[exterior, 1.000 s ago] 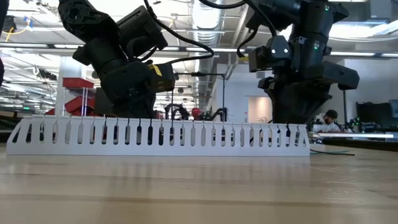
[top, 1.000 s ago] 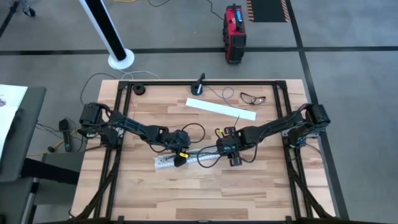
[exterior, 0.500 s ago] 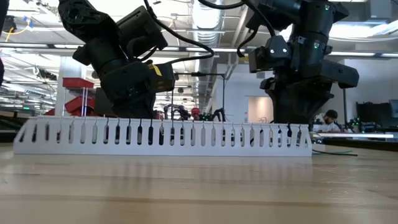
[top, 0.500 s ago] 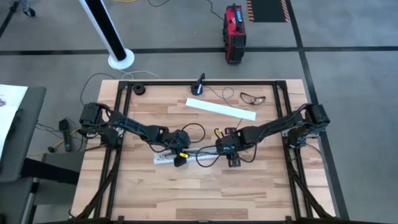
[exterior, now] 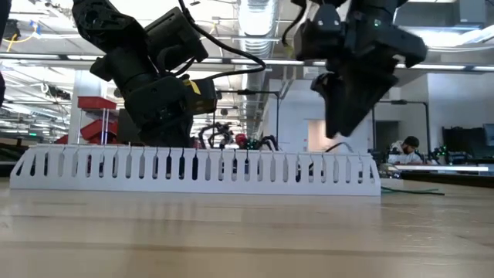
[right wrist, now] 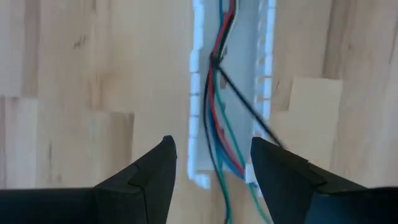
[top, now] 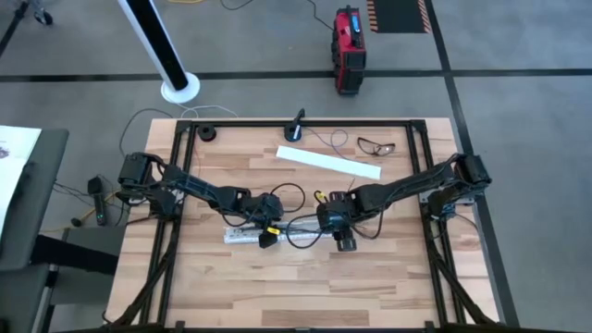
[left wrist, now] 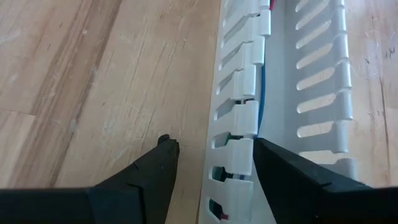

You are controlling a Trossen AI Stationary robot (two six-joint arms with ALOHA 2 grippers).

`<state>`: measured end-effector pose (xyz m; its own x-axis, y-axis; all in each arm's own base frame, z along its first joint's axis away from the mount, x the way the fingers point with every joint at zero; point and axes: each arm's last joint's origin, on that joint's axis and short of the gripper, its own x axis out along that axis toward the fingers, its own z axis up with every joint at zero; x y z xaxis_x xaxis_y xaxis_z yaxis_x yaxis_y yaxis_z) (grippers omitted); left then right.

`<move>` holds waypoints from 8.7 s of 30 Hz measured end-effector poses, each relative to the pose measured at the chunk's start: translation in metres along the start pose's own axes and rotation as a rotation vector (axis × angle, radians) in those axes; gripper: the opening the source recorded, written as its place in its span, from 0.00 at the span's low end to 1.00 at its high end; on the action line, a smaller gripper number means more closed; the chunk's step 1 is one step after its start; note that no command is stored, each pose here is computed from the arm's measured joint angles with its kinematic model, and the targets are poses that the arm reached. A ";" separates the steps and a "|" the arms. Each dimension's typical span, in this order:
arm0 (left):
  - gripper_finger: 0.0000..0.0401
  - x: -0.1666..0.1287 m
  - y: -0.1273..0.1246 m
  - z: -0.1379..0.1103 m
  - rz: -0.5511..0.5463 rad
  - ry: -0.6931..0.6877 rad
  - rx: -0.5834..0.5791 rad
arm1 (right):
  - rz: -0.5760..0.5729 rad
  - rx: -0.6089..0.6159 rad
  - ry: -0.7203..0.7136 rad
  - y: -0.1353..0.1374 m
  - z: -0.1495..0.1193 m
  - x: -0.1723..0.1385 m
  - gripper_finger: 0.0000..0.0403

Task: Ziptie cables
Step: Close the white cable duct

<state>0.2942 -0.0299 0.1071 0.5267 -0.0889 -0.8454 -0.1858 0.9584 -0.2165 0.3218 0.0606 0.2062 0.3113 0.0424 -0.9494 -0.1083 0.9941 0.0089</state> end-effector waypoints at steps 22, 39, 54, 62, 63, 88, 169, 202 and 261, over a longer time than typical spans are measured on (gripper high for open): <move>0.52 -0.098 -0.019 0.063 -0.183 -0.434 -0.001 | -0.226 0.387 -0.162 -0.042 -0.039 -0.105 0.51; 0.52 -0.183 0.051 0.070 -0.008 -0.574 -0.428 | -0.256 0.748 -0.055 -0.173 -0.064 -0.057 0.53; 0.52 -0.185 0.090 0.060 0.109 -0.468 -0.475 | -0.018 0.563 -0.627 -0.240 0.035 -0.040 0.53; 0.52 -0.192 0.098 0.060 0.145 -0.501 -0.424 | 0.010 0.617 -0.710 -0.251 -0.003 -0.004 0.53; 0.52 -0.192 0.100 0.060 0.146 -0.503 -0.423 | 0.014 0.618 -0.690 -0.254 -0.010 0.000 0.53; 0.52 -0.146 0.140 0.077 0.076 -0.476 -0.502 | -0.097 0.477 -0.539 -0.247 -0.066 0.056 0.53; 0.52 -0.087 0.152 0.094 -0.158 -0.510 -0.144 | -0.175 0.628 -0.411 -0.175 -0.129 0.055 0.71; 0.52 -0.087 0.149 0.098 -0.182 -0.539 -0.185 | -0.409 0.735 -0.365 -0.141 -0.118 0.098 0.55; 0.52 -0.087 -0.042 0.012 -0.117 -0.126 -0.258 | -0.572 0.413 -0.568 -0.119 -0.101 -0.132 0.54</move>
<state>0.2663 -0.0591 0.1963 0.6526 -0.1446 -0.7438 -0.3142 0.8416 -0.4393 0.1984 -0.0731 0.2985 0.6446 -0.5349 -0.5462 0.5193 0.8307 -0.2006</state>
